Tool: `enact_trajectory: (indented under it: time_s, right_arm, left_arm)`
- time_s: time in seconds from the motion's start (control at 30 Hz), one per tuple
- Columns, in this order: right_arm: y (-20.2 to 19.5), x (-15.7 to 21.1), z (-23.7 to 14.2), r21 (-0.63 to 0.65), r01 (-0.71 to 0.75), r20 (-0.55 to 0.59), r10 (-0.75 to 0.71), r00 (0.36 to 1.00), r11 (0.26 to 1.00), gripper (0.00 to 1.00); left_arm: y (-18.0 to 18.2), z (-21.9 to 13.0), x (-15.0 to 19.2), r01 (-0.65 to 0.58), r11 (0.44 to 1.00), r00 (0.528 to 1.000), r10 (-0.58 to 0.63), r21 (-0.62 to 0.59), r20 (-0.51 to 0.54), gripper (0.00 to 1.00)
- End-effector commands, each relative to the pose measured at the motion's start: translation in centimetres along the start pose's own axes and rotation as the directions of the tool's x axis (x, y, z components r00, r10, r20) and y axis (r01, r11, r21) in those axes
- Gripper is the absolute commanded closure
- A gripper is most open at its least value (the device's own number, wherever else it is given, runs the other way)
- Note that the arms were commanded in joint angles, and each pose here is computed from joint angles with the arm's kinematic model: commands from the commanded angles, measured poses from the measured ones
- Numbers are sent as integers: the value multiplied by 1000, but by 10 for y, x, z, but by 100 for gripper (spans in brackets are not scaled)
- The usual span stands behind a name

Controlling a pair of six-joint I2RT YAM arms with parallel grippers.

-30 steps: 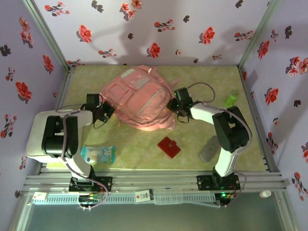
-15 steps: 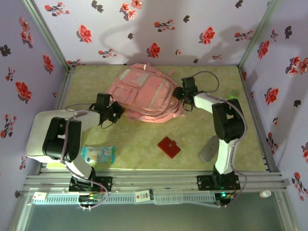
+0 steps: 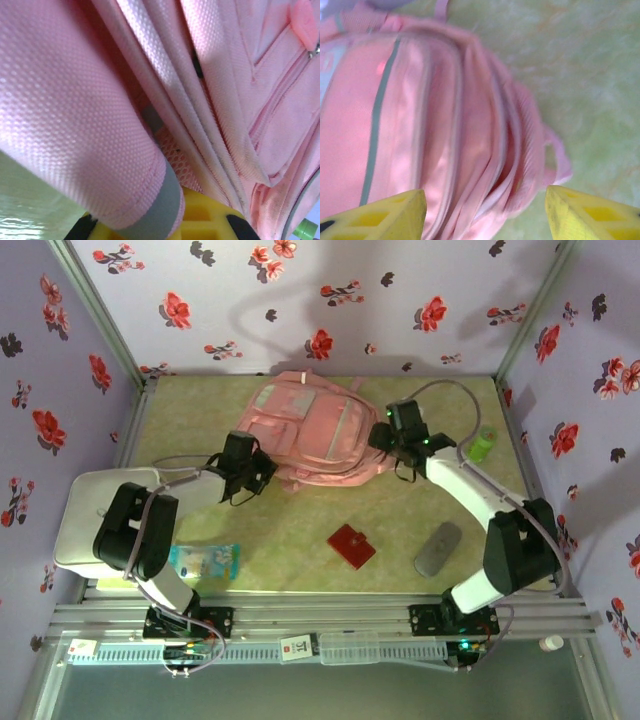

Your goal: Pack books, pencil case, and school supplies into a backpack

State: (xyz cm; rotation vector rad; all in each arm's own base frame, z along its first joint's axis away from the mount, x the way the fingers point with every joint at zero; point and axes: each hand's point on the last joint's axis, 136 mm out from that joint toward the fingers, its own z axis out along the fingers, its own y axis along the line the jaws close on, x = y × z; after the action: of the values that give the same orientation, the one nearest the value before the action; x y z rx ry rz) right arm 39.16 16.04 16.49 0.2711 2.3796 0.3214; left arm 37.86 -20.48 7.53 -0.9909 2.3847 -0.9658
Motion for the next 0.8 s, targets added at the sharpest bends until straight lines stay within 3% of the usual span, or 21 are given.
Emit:
enact_trajectory:
  time_s: [0.0,0.27,0.5,0.77]
  right_arm:
    - [12,44,-11,6,53,-81,-53,995,999,37]
    - [93,109,-13,-174,154,-94,-172,981,973,52]
    - [136,142,12,-204,311,-70,-331,941,928,64]
    - [155,146,47,-152,366,-28,-374,927,918,67]
  left_arm:
    - [-60,-3,-3,-17,987,1000,14,161,24,100]
    - [-76,10,6,-45,984,999,45,173,3,100]
    - [-77,13,9,-46,984,999,49,171,-11,100]
    - [-79,10,9,-51,983,998,55,178,-15,100]
